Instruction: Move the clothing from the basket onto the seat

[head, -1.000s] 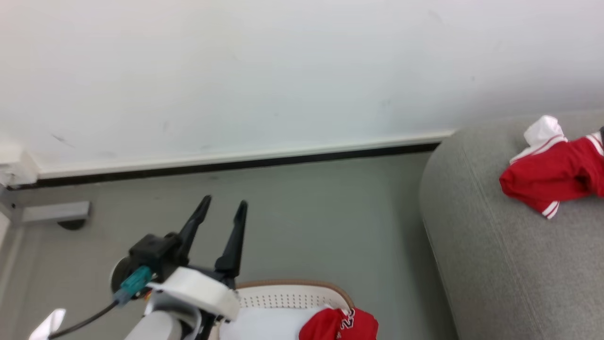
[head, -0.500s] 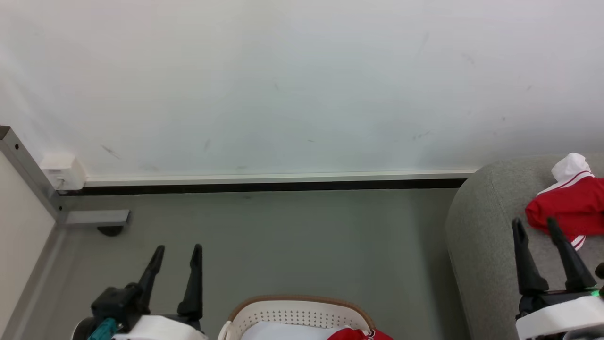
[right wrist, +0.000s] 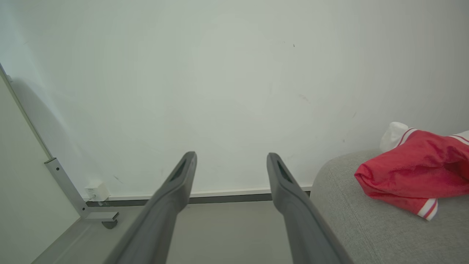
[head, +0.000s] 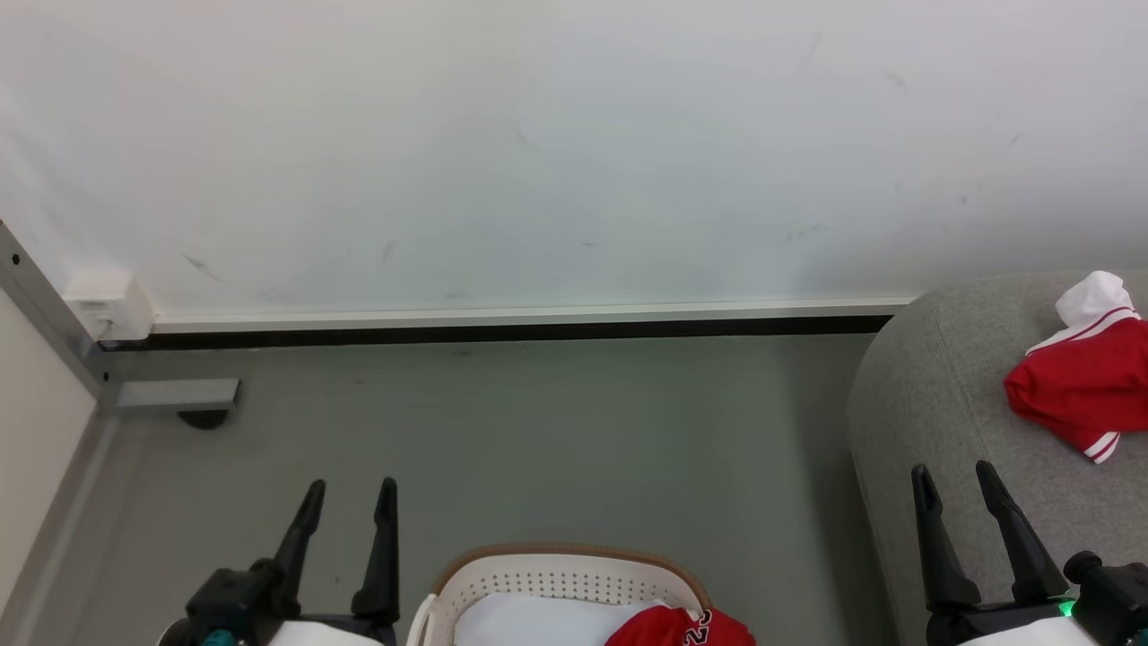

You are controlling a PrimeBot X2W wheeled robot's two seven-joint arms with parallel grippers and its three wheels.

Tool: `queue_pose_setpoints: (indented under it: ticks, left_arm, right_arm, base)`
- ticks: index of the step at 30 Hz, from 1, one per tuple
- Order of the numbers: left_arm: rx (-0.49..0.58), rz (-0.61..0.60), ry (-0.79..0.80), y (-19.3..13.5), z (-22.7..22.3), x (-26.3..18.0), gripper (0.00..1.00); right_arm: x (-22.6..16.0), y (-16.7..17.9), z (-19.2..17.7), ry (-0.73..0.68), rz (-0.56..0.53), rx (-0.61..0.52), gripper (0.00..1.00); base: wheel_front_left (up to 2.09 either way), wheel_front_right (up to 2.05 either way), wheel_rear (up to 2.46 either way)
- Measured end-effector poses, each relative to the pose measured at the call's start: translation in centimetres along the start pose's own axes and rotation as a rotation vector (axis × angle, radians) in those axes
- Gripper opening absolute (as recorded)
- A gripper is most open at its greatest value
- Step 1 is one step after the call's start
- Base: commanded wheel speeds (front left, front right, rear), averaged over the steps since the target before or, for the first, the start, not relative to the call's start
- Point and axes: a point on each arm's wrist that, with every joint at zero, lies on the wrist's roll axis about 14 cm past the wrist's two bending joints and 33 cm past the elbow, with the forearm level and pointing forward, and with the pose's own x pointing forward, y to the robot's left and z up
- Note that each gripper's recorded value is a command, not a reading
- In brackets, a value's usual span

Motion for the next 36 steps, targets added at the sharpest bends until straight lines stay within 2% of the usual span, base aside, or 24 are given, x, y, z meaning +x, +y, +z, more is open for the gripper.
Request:
queue_pose_setpoints:
  ticks: [21,27,36]
  left_arm:
    - [0.010,-0.059,0.056,-1.5,-2.5,1.3,1.00]
    - [0.010,-0.127,0.173,-3.4,-6.3,2.4,1.00]
    - [0.033,-0.358,0.501,-7.8,-15.6,3.2,1.00]
  right_arm:
    - [0.5,-1.0,-0.2,0.014,-0.029,0.000,1.00]
    - [0.8,-3.3,-0.5,0.030,-0.082,-0.020,1.00]
    - [1.7,-7.3,-1.1,0.043,-0.171,-0.039,1.00]
  base:
    - [0.00,0.00,0.00]
    - [0.00,0.00,0.00]
    - [0.00,0.00,0.00]
